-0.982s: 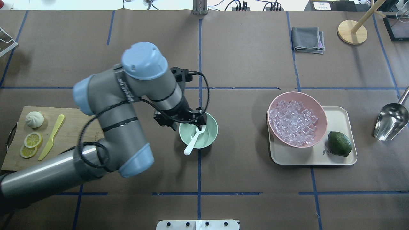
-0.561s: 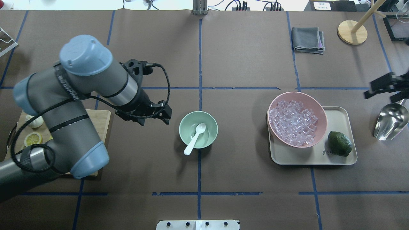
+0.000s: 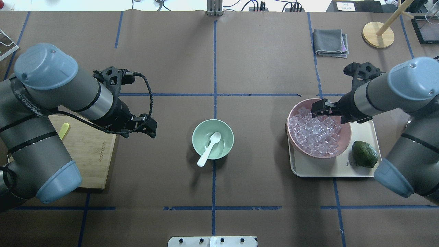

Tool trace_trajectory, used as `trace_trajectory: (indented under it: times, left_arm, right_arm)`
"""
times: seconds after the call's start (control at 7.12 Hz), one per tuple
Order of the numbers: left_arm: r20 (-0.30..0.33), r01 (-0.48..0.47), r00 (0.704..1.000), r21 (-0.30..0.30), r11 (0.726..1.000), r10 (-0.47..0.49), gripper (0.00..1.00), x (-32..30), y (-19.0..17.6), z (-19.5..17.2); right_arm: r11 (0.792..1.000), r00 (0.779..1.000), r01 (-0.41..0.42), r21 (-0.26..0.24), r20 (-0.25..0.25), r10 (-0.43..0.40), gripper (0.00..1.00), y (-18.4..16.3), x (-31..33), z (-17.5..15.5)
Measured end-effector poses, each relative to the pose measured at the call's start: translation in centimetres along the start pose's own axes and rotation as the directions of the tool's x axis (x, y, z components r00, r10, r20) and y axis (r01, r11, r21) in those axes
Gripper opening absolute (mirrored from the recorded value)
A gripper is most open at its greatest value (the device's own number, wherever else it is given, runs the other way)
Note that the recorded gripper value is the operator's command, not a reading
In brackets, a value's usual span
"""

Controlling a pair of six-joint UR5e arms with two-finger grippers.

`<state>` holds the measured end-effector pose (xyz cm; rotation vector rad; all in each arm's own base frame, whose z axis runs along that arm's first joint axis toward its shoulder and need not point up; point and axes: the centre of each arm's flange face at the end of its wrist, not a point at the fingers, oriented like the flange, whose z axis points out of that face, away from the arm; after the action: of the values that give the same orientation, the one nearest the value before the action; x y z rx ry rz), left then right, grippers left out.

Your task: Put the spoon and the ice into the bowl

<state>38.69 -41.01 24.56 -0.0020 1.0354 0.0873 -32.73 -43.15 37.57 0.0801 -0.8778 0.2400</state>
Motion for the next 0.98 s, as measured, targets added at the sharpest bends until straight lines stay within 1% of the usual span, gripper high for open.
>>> trace_trajectory:
  times: [0.28, 0.42, 0.56, 0.84, 0.98]
  left_arm:
    - [0.002, 0.001, 1.000, 0.001, 1.000, -0.001, 0.87, -0.2, 0.0, 0.0]
    - [0.005, 0.002, 1.000, -0.001, 1.000, -0.002, 0.87, -0.3, 0.0, 0.2]
    - [0.008, 0.003, 1.000, -0.003, 1.000, -0.003, 0.87, -0.4, 0.0, 0.4]
    - [0.010, 0.004, 1.000, -0.003, 1.000, -0.004, 0.87, -0.5, 0.0, 0.5]
    - [0.011, 0.004, 1.000, -0.003, 1.000, -0.004, 0.87, -0.5, 0.0, 0.5]
  right_arm:
    - [1.000, 1.000, 0.011, -0.004, -0.005, -0.011, 0.98, 0.6, -1.5, 1.6]
    - [1.000, 1.000, 0.012, -0.010, -0.013, -0.012, 0.94, 0.8, -1.5, 2.2]
    - [1.000, 1.000, 0.012, -0.014, -0.019, -0.013, 0.79, 0.9, -1.3, 2.5]
    - [1.000, 1.000, 0.013, -0.020, -0.028, -0.014, 0.78, 1.2, -1.2, 3.0]
    - [1.000, 0.999, 0.015, -0.025, -0.032, -0.016, 0.44, 1.3, -1.2, 3.3]
